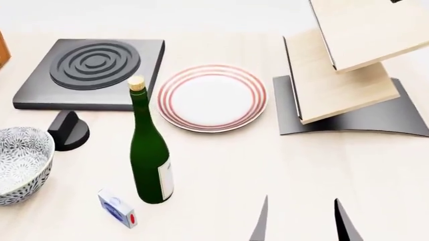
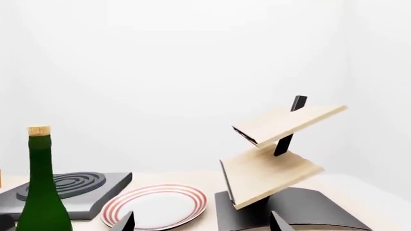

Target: Pick up the akita bowl and put it on the plate.

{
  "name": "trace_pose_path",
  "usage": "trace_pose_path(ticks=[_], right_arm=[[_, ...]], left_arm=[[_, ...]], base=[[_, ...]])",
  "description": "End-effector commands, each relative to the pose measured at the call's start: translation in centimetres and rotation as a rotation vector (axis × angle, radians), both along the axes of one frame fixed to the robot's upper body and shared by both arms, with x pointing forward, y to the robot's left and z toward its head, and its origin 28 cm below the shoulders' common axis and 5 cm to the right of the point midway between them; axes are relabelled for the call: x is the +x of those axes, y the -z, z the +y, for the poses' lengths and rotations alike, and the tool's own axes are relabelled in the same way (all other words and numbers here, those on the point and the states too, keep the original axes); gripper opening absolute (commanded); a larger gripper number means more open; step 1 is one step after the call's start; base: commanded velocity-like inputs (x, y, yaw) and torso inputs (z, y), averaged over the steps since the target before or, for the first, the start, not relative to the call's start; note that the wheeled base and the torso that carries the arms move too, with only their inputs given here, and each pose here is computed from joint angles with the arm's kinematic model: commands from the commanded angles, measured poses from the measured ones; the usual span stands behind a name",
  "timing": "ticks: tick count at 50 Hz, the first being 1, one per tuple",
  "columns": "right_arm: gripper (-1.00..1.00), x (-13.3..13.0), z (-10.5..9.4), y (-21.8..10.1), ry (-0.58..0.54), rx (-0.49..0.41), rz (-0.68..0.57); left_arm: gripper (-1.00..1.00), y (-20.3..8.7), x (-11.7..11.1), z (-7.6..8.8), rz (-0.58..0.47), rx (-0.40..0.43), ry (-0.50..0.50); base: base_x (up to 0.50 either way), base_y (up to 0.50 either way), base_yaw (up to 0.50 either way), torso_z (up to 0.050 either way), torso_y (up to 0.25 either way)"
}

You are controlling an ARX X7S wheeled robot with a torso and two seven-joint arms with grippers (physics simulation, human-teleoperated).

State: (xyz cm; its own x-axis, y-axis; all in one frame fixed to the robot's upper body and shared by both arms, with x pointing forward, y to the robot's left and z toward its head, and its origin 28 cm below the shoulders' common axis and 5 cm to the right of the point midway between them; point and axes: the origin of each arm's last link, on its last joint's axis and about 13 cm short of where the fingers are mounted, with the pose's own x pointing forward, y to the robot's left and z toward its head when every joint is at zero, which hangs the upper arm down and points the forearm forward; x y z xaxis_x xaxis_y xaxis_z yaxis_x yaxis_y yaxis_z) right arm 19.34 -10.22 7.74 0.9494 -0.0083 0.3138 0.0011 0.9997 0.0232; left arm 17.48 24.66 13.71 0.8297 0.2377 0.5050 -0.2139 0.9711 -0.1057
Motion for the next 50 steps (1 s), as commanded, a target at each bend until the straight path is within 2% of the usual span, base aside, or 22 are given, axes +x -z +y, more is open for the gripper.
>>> trace_pose_path(ticks=[1,50], right_arm=[[1.0,0.0,0.08,0.06,-0.011,0.001,0.002],[1.0,-0.07,0.19,0.18,-0.018,0.005,-0.007]], left_arm=[[1.0,-0.01,-0.02,0.0,-0.001,0.001,0.0],[1.0,0.23,0.0,-0.11,0.007,0.003,0.006]], base=[[0.21,0.0,0.0,0.0,0.0],[0.21,0.0,0.0,0.0,0.0]])
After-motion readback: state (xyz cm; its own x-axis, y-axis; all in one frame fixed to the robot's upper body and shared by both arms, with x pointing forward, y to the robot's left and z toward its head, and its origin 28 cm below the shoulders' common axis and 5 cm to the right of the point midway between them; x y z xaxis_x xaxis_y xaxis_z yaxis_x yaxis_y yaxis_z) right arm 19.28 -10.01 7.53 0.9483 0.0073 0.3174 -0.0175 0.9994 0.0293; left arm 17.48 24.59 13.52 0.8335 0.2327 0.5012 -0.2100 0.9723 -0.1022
